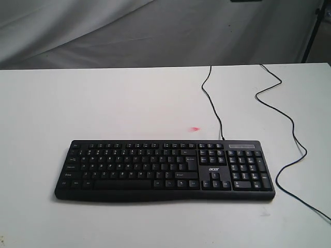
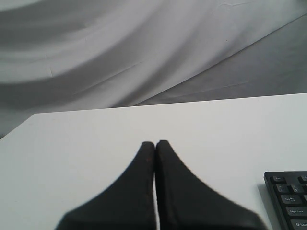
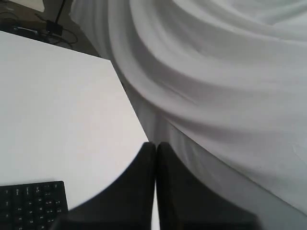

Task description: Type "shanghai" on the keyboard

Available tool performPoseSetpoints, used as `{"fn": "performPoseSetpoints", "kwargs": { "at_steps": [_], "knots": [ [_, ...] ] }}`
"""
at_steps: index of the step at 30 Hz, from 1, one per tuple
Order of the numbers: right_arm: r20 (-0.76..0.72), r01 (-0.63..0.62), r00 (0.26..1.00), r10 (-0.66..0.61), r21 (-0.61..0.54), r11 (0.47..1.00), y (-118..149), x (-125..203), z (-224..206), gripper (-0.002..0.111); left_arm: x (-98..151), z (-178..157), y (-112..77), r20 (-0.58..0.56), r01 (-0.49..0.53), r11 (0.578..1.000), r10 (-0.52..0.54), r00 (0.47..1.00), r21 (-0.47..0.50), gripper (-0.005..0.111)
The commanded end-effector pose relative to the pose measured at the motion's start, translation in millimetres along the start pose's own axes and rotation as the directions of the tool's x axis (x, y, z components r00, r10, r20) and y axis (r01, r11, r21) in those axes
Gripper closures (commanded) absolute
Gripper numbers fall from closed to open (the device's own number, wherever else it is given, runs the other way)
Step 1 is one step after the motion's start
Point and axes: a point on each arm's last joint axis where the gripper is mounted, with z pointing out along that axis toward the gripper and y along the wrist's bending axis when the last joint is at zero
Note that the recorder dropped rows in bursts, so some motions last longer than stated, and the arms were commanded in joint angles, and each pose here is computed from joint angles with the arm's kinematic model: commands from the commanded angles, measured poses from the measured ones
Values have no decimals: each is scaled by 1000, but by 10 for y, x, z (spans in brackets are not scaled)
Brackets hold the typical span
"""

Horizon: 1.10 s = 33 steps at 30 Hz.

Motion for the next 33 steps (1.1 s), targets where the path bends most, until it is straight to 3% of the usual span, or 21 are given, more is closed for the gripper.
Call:
{"fn": "performPoseSetpoints", "kwargs": {
  "at_steps": [1,10,21,27,30,33],
  "knots": [
    [14,-18,1000,18,-4,1000,1,-30,-26,108,15,6,-4,-5,3,1000,-3,1000,5,106],
    [47,-15,999,9,109,994,-102,-58,-32,108,15,6,-4,-5,3,1000,-3,1000,5,106],
    [54,-19,998,12,132,991,-122,-70,-57,108,15,6,-4,-5,3,1000,-3,1000,5,106],
    [-44,18,999,-12,148,989,-84,-83,-325,108,15,6,-4,-5,3,1000,-3,1000,5,106],
    [-123,-70,988,93,174,982,-58,-56,-610,108,15,6,-4,-5,3,1000,-3,1000,5,106],
    [-159,-195,955,251,302,933,-100,-16,-900,108,15,6,-4,-5,3,1000,-3,1000,5,106]
  ]
}}
